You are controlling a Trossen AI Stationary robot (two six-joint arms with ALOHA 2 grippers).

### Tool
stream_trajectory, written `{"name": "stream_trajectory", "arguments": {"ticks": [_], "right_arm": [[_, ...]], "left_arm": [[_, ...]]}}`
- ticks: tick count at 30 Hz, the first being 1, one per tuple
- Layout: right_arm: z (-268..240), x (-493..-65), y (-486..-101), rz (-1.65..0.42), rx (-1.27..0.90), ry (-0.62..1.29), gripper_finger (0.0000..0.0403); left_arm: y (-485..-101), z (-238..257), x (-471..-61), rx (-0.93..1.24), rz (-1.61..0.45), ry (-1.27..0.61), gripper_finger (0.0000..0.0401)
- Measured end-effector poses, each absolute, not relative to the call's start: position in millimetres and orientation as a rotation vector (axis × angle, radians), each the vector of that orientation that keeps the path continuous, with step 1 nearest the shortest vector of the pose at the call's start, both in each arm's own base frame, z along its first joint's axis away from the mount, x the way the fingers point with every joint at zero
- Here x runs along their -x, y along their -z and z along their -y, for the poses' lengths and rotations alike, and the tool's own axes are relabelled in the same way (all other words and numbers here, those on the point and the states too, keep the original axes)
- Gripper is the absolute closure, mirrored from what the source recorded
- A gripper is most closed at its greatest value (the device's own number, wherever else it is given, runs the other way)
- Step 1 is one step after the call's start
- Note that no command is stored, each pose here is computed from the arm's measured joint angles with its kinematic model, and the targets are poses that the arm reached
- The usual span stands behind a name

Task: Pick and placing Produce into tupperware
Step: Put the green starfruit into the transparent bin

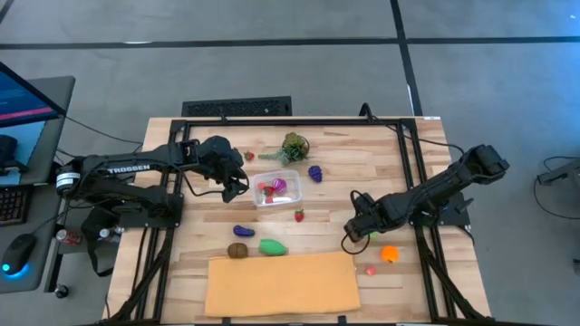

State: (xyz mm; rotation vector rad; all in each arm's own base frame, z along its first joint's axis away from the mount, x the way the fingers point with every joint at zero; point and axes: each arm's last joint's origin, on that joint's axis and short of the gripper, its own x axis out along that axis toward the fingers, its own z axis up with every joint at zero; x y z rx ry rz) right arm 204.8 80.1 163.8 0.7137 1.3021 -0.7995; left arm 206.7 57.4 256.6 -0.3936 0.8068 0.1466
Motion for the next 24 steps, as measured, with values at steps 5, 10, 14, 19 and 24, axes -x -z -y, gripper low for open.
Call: {"name": "stream_trajectory", "arguments": {"ticks": [5,10,14,19,24], "right_arm": [[-80.3,-204.4,-163.7,-1.313,-0.72,0.798,0.0115],[-80.7,-202.6,-163.6,-1.351,-0.732,0.795,0.0072],[-80.3,-201.1,-163.6,-1.365,-0.735,0.808,0.0055],[-80.2,-200.9,-163.1,-1.365,-0.736,0.807,0.0059],[-79.6,-197.4,-157.2,-1.384,-0.76,0.813,0.0069]], "left_arm": [[-256.6,-57.4,-206.7,0.394,-0.807,-0.147,0.0201],[-256.6,-57.4,-206.7,0.394,-0.807,-0.147,0.0201],[-256.6,-57.3,-206.8,0.393,-0.807,-0.146,0.0201],[-256.6,-57.3,-206.8,0.394,-0.807,-0.147,0.0201],[-256.6,-57.3,-206.7,0.397,-0.807,-0.148,0.0201]]}}
